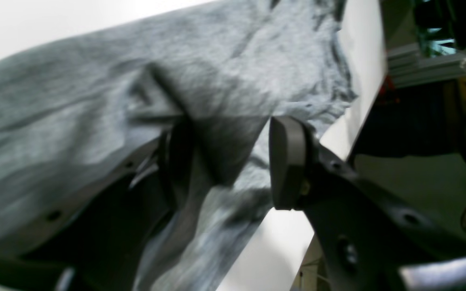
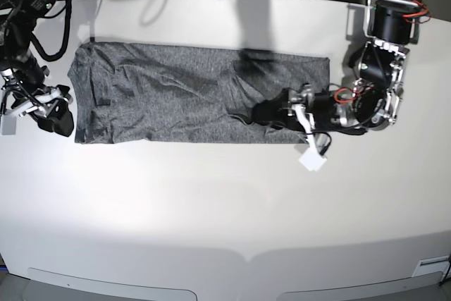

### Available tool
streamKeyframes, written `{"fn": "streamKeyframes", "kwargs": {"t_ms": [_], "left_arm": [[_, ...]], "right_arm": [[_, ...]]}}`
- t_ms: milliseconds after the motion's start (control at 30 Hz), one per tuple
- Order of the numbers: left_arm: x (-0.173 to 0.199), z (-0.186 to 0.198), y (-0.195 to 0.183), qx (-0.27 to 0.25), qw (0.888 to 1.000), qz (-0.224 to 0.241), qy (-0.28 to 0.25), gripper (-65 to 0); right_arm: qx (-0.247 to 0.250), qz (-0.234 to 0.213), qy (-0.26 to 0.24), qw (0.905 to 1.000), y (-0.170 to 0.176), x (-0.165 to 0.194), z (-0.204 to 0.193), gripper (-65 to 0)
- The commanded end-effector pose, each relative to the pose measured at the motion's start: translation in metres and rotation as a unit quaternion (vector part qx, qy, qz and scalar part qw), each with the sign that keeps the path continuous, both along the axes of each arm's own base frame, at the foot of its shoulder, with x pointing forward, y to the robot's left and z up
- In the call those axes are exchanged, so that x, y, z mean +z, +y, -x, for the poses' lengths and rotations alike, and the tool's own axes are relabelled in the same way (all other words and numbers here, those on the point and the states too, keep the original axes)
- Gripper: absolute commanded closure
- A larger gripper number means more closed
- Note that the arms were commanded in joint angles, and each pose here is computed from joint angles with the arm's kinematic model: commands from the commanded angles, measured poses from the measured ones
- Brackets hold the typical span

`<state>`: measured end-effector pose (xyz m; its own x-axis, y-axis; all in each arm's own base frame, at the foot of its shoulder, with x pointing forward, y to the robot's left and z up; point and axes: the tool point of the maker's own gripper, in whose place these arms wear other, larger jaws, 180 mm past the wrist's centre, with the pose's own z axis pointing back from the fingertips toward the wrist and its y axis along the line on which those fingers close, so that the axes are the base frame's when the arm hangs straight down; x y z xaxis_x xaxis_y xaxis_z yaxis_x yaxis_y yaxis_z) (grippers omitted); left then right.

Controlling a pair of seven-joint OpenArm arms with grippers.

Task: Fold the T-shirt properly
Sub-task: 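Fold the grasped end with the left gripper toward the strip's middle, then grasp the strip's other end with the right gripper and fold it inward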

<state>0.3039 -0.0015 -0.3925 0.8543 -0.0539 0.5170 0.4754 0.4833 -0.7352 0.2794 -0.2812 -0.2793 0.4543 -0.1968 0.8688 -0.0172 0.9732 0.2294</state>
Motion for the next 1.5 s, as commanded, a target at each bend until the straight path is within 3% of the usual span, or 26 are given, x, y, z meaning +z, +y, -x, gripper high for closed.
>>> {"fn": "streamKeyframes", "kwargs": {"t_ms": [0,333,500,633,800,1000,1100,1267,1467], "left_arm": [[0.017,-0.013,-0.011,0.002,0.999,0.019,-0.028,-29.2],[0.048,-0.023,-0.072,-0.001,0.995,0.079,-0.054,-29.2],[0.044,-0.038,-0.065,-0.015,0.996,0.017,-0.085,-29.1],[0.067,-0.063,-0.064,-0.006,0.992,0.016,-0.125,-29.2],[0.098,-0.088,-0.065,-0.007,0.986,0.017,-0.165,-29.3],[0.111,-0.098,-0.065,-0.007,0.983,0.018,-0.18,-29.2],[0.111,-0.097,-0.065,-0.007,0.983,0.017,-0.18,-29.2],[0.109,-0.098,-0.064,-0.007,0.983,0.013,-0.181,-29.2],[0.093,-0.097,-0.059,-0.014,0.982,-0.034,-0.183,-29.2]], "right_arm": [[0.007,0.007,-0.032,0.9994,0.0,0.018,-0.006,-27.1],[0.007,0.007,-0.032,0.9994,0.0,0.018,-0.006,-27.1],[0.007,0.007,-0.03,0.9995,0.0,0.017,-0.006,-27.2],[0.008,0.018,-0.027,0.9994,-0.004,0.019,-0.005,-27.3],[0.009,0.078,0.013,0.9968,-0.022,0.015,-0.003,-47.3],[0.002,0.086,0.044,0.9953,-0.036,0.001,0.0,-47.2],[-0.008,0.061,0.08,0.9949,-0.043,-0.025,0.003,-46.8],[0.001,0.013,0.088,0.996,-0.036,-0.039,-0.006,-46.8],[0.032,-0.033,0.156,0.9867,-0.015,-0.083,-0.018,-46.8]]}}
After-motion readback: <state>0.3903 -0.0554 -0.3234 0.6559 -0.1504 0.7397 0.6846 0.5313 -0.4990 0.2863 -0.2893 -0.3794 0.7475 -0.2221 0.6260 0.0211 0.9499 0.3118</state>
